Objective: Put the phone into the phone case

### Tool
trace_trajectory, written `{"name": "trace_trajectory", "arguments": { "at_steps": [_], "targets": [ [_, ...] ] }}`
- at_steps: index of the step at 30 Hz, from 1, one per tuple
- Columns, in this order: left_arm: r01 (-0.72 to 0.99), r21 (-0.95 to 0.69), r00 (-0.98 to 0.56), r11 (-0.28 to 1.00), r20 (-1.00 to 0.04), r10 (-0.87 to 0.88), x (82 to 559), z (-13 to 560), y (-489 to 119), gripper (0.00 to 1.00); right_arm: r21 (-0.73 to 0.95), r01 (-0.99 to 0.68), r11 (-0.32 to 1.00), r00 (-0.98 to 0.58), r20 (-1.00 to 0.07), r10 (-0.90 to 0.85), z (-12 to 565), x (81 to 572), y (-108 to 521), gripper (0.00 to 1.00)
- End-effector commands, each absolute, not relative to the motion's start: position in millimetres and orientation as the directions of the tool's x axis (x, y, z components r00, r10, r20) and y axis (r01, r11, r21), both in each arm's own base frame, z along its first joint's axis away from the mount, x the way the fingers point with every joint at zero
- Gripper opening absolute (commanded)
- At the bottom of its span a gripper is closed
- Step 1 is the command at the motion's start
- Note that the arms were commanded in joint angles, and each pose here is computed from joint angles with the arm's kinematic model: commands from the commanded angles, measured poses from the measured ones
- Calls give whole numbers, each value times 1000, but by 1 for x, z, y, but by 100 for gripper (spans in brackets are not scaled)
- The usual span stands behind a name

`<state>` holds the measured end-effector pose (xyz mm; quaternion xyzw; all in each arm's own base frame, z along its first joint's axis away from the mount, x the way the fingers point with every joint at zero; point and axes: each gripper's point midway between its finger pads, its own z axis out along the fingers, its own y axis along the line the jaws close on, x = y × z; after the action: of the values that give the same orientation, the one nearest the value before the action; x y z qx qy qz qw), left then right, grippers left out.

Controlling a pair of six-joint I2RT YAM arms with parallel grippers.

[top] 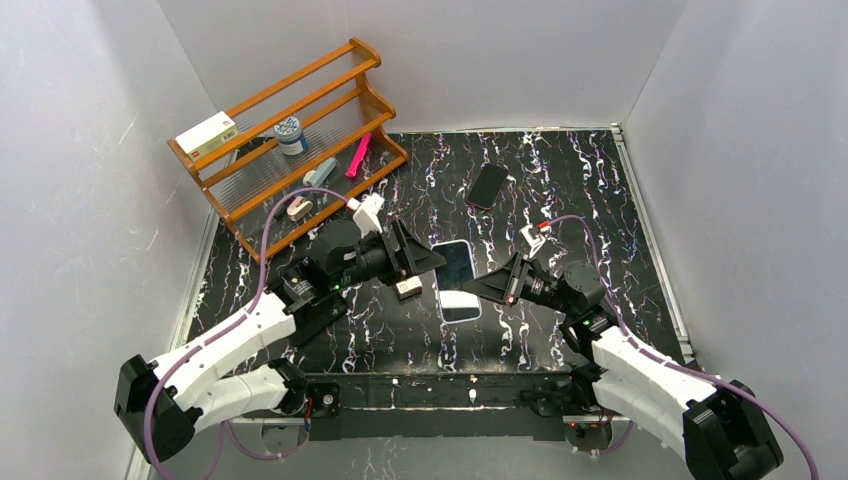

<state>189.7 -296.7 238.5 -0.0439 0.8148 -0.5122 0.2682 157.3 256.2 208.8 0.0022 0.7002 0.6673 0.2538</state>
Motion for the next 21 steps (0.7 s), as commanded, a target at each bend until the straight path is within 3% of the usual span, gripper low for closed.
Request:
{"name": "trace_trajectory", "arguments": {
  "at_steps": [1,10,13,17,21],
  "targets": [
    [293,-822,-798,488,-492,-349,204,258,-291,68,847,-530,-40,-818,-498,288,255,133,256,1],
    [362,-836,-799,411,-506,-324,203,264,-304,62,837,-543,-68,-820,-510,261,260,126,256,1],
    [363,-831,-796,422,-512,-324,206,262,-304,45,842,-535,-70,-827,-505,248,258,125,257,1],
    [350,-818,-797,456,-516,-314,210,254,-303,2,850,-523,-65,-834,-495,246,255,127,258,1],
    [343,-788,-792,511,-535,-294,213,245,-298,0,864,-503,-34,-839,-478,259,249,133,259,1]
  ]
}}
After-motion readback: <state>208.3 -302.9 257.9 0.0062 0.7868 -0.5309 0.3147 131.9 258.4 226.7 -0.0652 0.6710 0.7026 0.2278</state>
